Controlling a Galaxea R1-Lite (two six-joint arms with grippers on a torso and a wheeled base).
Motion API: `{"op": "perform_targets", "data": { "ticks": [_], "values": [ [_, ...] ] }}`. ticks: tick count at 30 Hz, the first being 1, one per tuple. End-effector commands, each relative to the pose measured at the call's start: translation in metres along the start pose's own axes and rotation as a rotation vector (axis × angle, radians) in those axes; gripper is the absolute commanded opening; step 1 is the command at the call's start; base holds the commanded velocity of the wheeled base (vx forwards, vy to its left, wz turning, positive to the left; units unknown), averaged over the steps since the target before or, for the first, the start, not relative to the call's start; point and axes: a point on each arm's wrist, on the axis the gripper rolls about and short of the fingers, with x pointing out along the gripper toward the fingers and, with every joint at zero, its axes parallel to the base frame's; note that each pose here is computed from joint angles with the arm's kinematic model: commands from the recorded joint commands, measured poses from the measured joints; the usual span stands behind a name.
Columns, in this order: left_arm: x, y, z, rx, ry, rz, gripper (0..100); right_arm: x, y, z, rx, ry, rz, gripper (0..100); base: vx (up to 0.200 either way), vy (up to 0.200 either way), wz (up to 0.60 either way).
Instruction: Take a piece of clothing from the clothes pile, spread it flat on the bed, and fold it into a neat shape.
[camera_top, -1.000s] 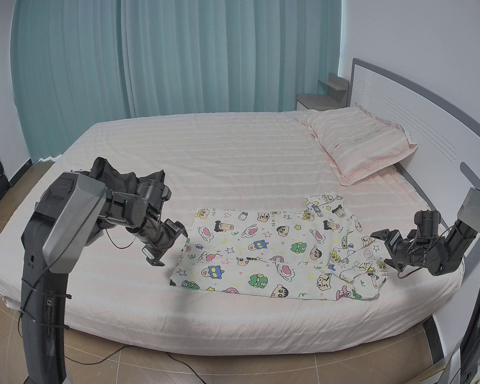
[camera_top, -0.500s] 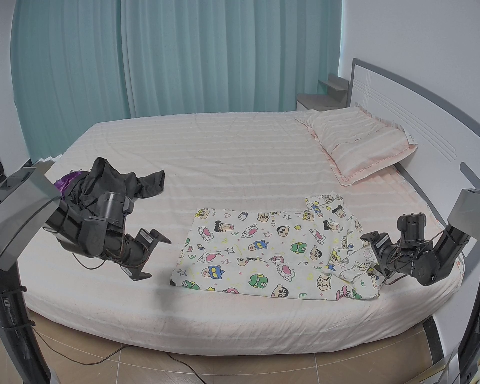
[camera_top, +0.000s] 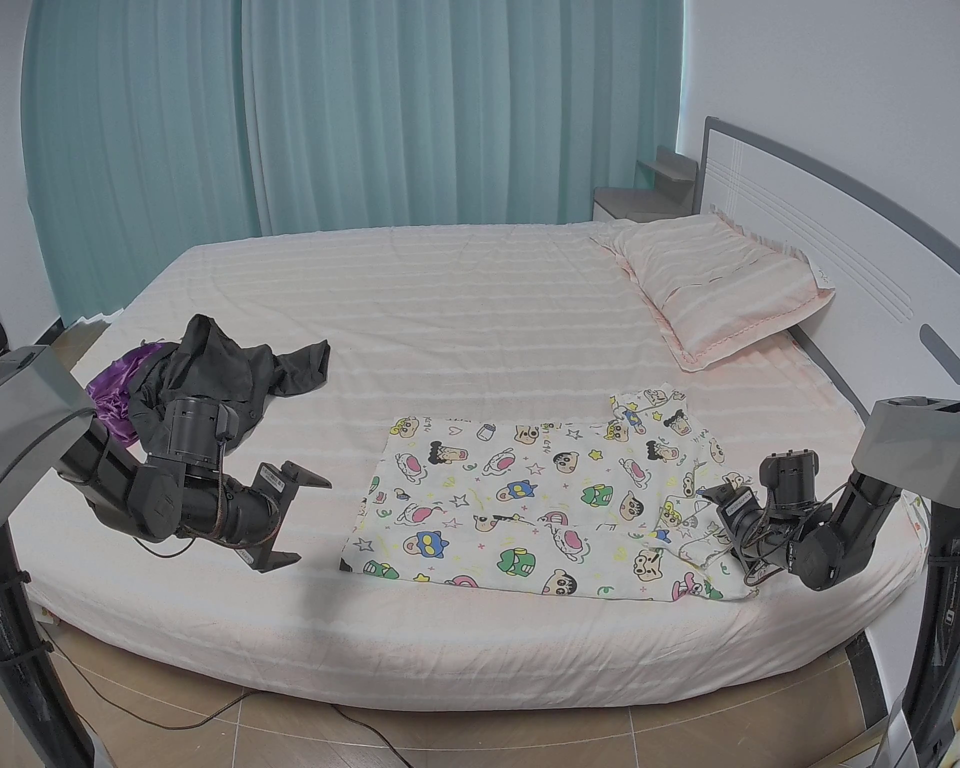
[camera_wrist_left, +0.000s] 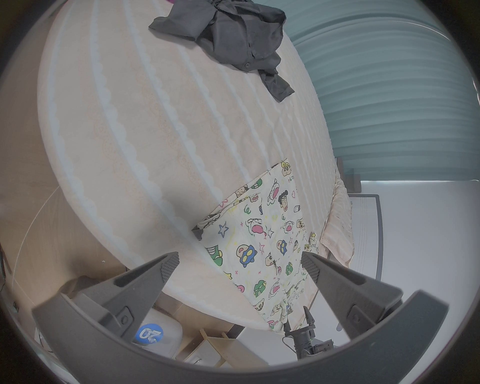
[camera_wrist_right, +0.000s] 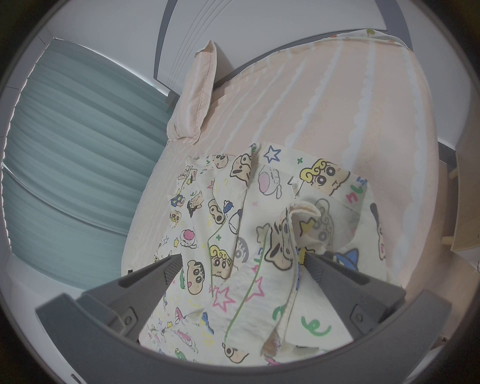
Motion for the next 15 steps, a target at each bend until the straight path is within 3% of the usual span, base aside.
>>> {"op": "perform_targets", "data": {
  "ticks": [1,2,3,15],
  "values": [
    [0.005,0.004,-0.003,-0.001,0.016,0.017,100,0.011,-0.004,-0.002,-0.001,-0.01,-0.018,100,0.0,0.0,0.0],
    [0.006,0.004,-0.004,-0.001,0.015,0.019,100,0.013,-0.004,-0.003,-0.002,-0.015,-0.021,100,0.0,0.0,0.0],
    [0.006,0.003,-0.004,0.001,0.015,0.016,100,0.015,-0.005,-0.002,-0.002,-0.016,-0.028,0,0.0,0.0,0.0],
    [0.008,0.006,-0.006,0.011,0.004,0.0,100,0.003,0.0,-0.001,-0.019,-0.072,-0.047,0,0.0,0.0,0.0]
  ]
}}
